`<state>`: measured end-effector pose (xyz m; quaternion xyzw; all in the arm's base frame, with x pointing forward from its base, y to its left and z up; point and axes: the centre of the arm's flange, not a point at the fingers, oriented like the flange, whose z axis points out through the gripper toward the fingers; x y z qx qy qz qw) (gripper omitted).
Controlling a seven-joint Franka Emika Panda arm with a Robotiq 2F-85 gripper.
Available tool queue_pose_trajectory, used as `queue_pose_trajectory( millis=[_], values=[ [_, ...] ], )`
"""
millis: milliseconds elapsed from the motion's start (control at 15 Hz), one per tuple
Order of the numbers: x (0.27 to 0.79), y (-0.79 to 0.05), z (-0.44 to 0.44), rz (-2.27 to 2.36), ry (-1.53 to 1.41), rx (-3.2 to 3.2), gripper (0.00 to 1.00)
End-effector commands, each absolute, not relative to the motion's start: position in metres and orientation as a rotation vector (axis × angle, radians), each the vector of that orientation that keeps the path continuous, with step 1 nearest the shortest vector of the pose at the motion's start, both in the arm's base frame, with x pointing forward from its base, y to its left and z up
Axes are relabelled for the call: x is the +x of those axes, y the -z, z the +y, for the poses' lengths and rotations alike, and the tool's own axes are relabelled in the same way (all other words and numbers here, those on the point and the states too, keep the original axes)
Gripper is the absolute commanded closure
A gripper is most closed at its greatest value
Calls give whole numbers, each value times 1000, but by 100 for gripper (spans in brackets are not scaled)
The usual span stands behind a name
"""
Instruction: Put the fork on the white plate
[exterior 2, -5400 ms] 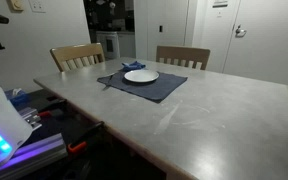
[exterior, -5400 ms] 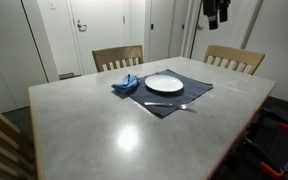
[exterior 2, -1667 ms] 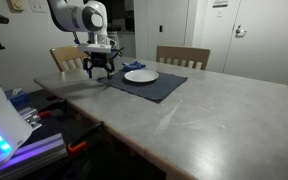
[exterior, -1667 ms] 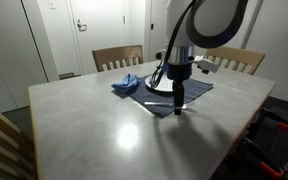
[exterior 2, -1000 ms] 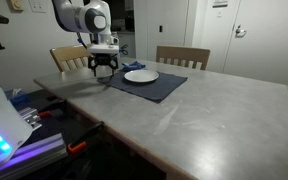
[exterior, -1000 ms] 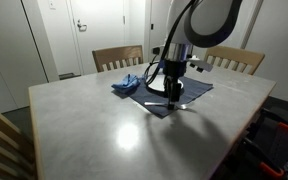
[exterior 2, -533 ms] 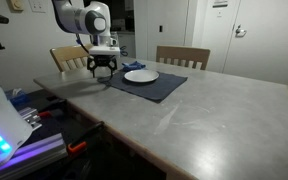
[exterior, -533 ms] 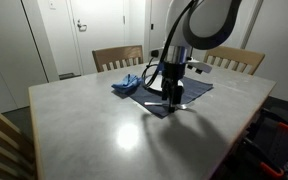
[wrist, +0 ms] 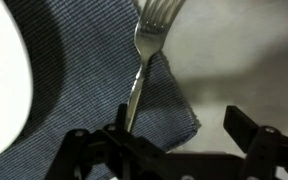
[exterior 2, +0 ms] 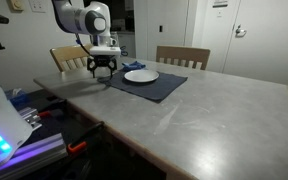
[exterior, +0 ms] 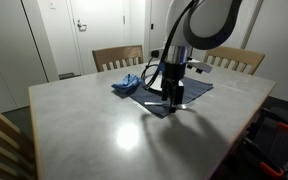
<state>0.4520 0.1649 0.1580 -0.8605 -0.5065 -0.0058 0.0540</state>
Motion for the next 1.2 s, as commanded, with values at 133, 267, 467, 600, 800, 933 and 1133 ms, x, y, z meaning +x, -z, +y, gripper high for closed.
queue_pose_trajectory(
  millis=[133, 267, 467, 600, 800, 933, 1133],
  values=[
    [446, -156, 151, -1571, -21, -2594, 5],
    [443, -155, 148, -1566, -38, -2598, 5],
    [440, -151, 144, -1555, -61, -2605, 6],
    [439, -149, 141, -1543, -70, -2616, 10],
    [441, -150, 139, -1536, -66, -2628, 36],
    [443, -153, 137, -1533, -62, -2635, 44],
    [445, -152, 135, -1535, -68, -2641, 28]
  ],
)
